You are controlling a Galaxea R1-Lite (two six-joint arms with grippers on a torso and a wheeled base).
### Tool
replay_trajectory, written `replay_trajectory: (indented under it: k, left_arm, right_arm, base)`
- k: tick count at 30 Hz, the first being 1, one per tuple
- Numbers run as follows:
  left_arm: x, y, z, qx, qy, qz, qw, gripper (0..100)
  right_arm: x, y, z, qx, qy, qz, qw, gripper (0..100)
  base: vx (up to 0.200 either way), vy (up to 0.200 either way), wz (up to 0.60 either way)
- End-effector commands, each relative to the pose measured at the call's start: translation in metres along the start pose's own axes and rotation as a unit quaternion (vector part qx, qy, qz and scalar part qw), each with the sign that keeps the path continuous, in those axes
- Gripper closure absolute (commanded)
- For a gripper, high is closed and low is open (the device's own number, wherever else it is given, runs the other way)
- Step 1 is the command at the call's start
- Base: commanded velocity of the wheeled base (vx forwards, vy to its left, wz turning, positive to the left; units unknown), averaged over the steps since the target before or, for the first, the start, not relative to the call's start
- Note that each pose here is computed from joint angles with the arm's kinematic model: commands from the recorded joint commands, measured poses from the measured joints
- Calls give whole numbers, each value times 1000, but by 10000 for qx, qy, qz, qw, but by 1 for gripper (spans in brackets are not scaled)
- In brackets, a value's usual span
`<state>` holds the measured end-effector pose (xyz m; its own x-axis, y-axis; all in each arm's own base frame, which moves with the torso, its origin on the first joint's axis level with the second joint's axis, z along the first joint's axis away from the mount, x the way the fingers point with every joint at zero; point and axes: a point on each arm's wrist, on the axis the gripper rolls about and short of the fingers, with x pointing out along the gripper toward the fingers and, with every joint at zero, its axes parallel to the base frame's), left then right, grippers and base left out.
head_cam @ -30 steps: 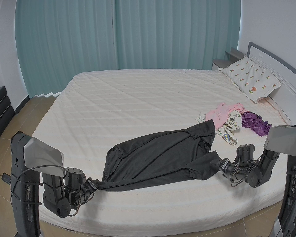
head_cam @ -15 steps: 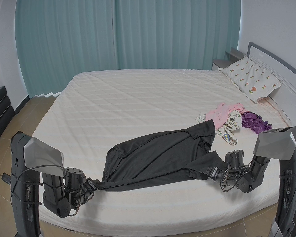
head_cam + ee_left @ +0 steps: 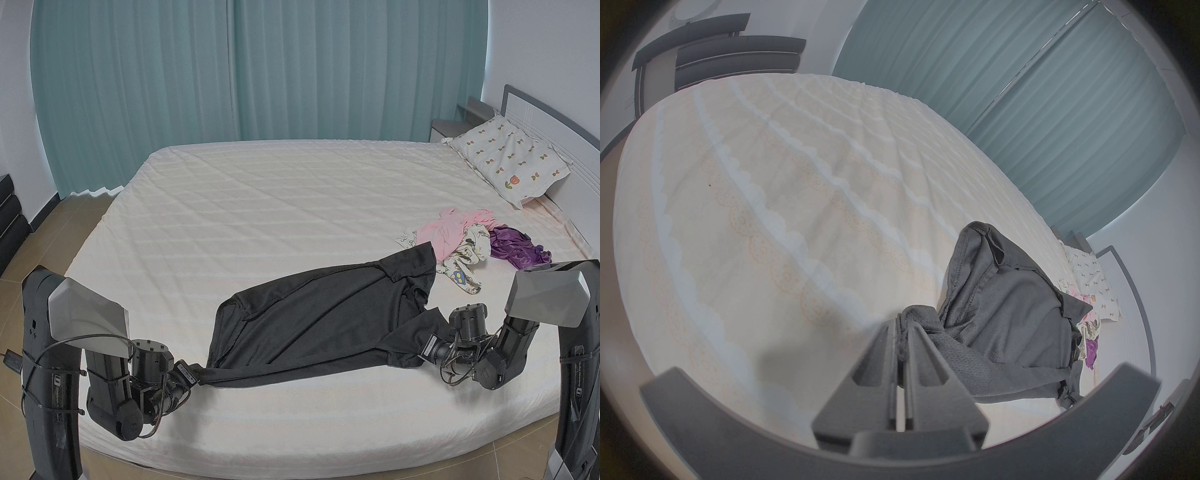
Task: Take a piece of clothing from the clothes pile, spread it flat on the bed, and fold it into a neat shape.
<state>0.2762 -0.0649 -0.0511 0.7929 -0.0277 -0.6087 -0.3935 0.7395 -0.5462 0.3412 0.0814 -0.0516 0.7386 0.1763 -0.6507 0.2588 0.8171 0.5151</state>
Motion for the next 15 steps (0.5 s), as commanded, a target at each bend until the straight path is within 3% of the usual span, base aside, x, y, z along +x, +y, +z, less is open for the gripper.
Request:
replay_trajectory:
  k: [1, 8, 12, 15]
  left_arm:
    - [0, 0, 0, -1, 6, 9, 10000, 100]
    - [-4, 2, -2, 107, 46, 42, 9999, 100]
    - [-31, 1, -3, 644, 28, 118, 9979, 100]
    - [-65, 0, -6, 1470, -17, 76, 9891, 100]
  right_arm:
    - [-14, -1, 5, 31, -63, -13, 10000, 100]
    - [-53, -10, 13, 119, -85, -92, 9998, 100]
    - [-77, -23, 7, -115, 94, -226, 9996, 100]
    - [-103, -32, 3, -296, 279, -192, 9990, 100]
  base:
    - [0, 0, 0]
    - [0, 0, 0]
    - [0, 0, 0]
    - [0, 0, 0]
